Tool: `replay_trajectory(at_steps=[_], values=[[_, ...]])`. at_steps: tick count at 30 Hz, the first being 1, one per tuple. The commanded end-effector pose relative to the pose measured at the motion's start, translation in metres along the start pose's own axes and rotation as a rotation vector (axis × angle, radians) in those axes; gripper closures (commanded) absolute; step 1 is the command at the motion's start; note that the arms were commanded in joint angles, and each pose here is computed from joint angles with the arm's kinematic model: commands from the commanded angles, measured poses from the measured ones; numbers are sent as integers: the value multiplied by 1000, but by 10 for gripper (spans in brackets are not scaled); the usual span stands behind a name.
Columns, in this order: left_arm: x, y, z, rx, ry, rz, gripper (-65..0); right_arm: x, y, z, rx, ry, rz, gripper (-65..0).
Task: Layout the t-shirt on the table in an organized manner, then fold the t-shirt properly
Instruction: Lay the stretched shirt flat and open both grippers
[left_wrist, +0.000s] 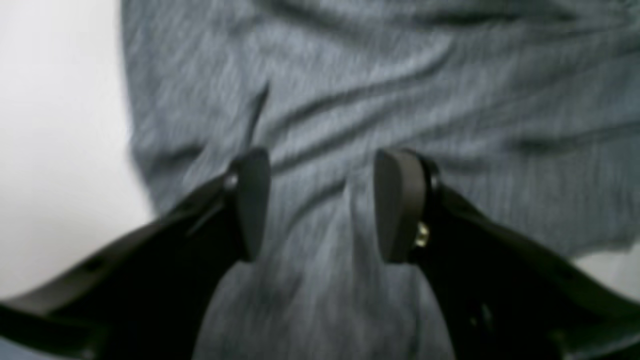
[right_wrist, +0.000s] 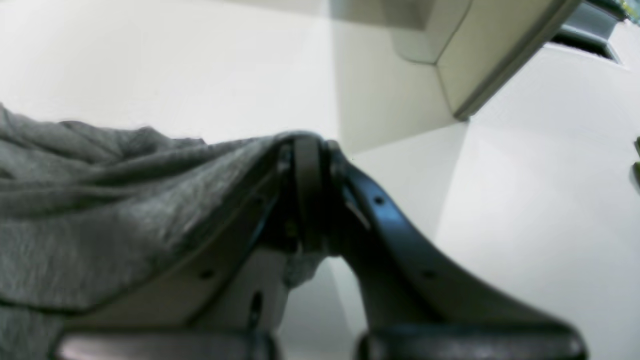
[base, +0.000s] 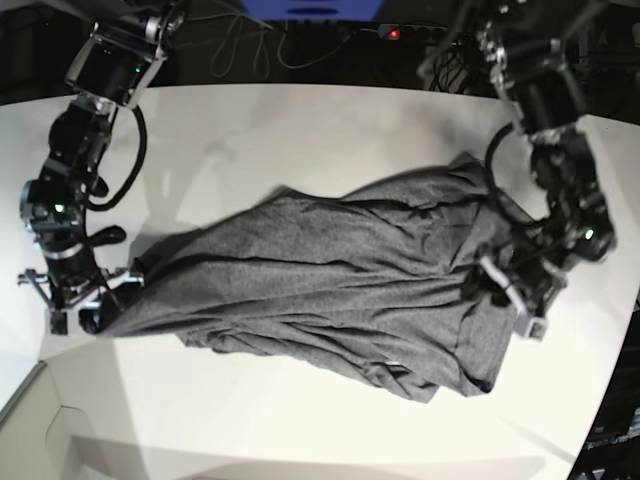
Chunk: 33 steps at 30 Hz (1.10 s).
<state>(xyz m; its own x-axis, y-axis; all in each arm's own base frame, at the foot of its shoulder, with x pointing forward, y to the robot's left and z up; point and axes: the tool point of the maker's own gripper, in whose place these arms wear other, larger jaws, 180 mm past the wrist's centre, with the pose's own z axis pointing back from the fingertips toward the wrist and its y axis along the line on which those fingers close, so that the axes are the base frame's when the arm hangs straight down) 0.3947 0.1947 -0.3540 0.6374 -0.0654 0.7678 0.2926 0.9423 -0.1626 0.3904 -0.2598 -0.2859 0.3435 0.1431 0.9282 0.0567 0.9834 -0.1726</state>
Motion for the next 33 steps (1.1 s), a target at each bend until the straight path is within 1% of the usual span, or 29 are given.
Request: replay_trajectory(at_steps=[1, 4, 6, 10, 13, 18, 21, 24, 29, 31, 33], values=[[16, 5, -2, 13, -34, -8, -327, 23, -6, 1, -14, -73, 6, 0], [14, 7, -22, 12, -21, 13, -327, 16, -6, 3, -12, -59, 8, 0], [5, 8, -34, 14, 9, 23, -327, 15, -6, 3, -12, -56, 6, 0], [-9, 17, -46, 29, 22, 34, -327, 15, -13, 3, -23, -55, 19, 0], [-14, 42, -41, 69, 10, 29, -327, 16, -20, 4, -32, -53, 37, 0], [-13, 83, -29, 118, 1, 52, -327, 19, -27, 4, -40, -57, 49, 0], [-5, 98, -24, 136, -26, 65, -327, 19, -37, 6, -66, -58, 37, 0], [7, 104, -24, 138, -72, 73, -327, 13, -36, 4, -64, -44, 27, 0], [53, 107, -21, 143, -158, 52, -327, 7, -36, -11, -51, -13, 3, 0], [66, 107, -20, 141, -180, 46, -327, 2, -35, -15, -37, 8, 22, -41], [72, 105, -21, 137, -191, 47, -327, -2, -22, -18, -1, 28, 48, -102]])
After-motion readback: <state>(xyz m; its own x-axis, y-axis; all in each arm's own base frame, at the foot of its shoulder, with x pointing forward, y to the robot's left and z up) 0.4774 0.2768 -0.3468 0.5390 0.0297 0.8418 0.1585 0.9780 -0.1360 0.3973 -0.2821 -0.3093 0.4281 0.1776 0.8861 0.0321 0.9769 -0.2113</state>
